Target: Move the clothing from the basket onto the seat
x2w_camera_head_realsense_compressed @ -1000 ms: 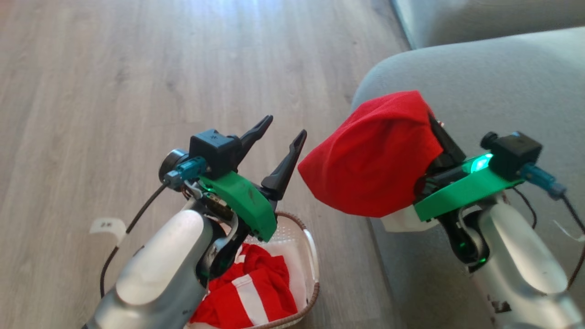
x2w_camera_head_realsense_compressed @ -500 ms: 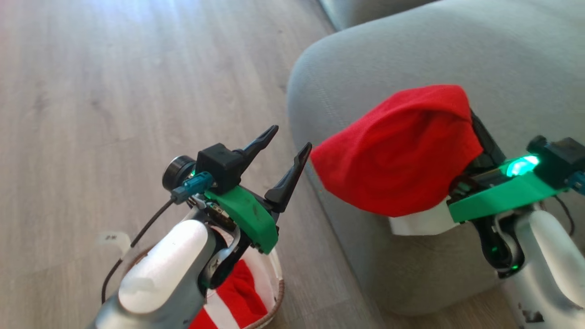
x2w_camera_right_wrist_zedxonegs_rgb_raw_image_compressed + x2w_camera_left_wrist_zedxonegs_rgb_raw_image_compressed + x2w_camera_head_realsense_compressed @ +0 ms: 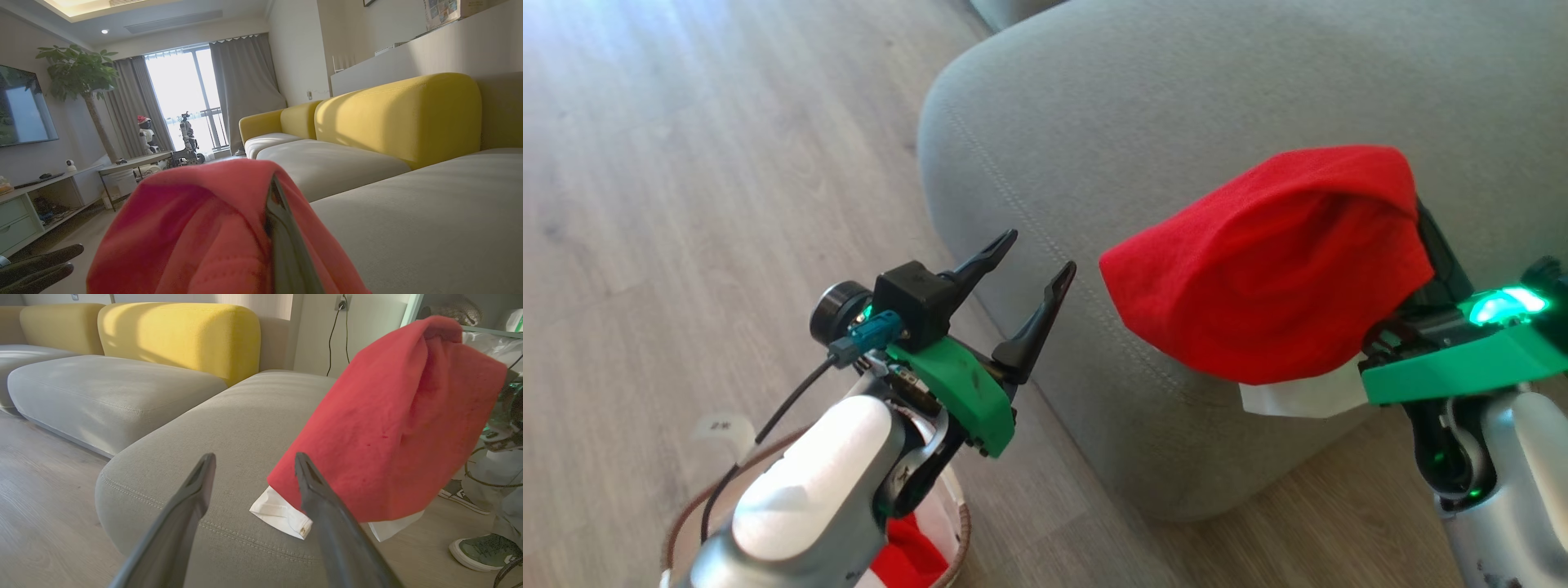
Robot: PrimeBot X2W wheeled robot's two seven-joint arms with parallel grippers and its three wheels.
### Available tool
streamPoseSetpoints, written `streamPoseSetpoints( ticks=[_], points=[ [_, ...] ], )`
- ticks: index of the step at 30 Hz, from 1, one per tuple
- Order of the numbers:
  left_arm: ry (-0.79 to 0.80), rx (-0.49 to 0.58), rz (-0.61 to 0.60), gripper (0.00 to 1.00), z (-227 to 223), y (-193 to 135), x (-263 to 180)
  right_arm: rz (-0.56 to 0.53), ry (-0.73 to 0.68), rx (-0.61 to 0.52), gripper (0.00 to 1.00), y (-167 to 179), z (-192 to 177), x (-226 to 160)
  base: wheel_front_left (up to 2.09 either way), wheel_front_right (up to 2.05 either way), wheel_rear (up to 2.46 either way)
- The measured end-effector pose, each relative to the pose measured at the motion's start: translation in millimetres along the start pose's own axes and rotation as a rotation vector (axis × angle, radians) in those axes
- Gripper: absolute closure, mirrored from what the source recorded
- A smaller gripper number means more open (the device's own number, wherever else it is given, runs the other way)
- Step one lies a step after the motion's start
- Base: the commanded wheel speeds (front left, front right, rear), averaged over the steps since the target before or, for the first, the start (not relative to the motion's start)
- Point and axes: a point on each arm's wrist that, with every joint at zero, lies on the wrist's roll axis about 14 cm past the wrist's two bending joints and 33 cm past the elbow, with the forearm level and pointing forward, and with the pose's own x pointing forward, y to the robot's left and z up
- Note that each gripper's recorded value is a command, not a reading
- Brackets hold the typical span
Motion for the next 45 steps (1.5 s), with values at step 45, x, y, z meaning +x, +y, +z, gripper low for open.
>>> streamPoseSetpoints(
  ticks=[45],
  points=[
    [0.037, -0.055, 0.009, 0.0, -55, 95, 21, -0.004, 0.159, -0.224, 1.0, -50, -63, 204, 0.0, 0.0, 0.0]
  ],
)
